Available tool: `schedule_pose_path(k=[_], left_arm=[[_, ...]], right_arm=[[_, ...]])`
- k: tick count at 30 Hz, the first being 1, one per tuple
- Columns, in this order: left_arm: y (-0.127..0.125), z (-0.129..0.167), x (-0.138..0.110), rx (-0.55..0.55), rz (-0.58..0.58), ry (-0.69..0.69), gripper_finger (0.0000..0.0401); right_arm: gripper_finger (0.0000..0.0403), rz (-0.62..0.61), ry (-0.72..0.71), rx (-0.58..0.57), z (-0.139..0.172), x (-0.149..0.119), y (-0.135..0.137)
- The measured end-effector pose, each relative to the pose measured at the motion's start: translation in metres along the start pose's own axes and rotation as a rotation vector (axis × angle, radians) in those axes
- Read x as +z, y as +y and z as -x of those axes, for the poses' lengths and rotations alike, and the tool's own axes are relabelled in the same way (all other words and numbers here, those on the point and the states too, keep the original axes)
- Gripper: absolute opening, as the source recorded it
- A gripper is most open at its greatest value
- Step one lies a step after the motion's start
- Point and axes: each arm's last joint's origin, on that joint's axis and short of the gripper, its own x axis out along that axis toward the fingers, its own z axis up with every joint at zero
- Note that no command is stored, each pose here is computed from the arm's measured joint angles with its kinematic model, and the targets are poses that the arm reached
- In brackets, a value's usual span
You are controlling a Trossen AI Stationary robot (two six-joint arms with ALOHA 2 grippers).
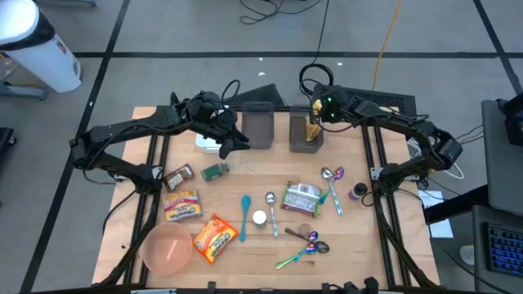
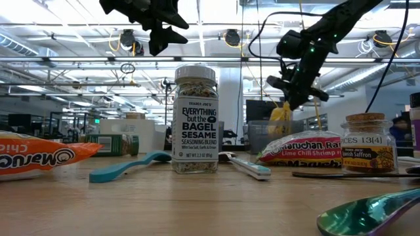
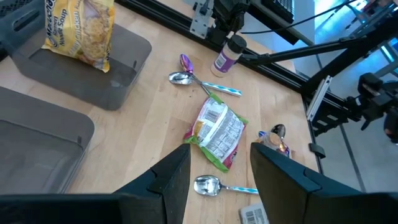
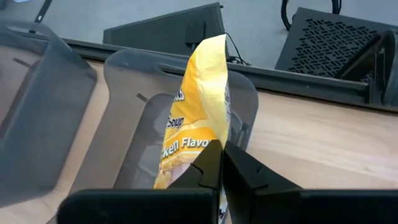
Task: Pick & Place Food Item
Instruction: Put the yellow noodle pack into the right black bin, then put the green seasoning bottle into the white bin
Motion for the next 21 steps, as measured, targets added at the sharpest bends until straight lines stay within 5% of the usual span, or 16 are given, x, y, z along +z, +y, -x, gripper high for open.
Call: schedule_pose_path(k=[21], left_arm=[[0.0, 0.0, 0.0, 0.0, -0.014, -0.002, 0.0175]], right_arm=[[0.0081, 0.012, -0.106, 0.056, 0.029, 0.009, -0.001]])
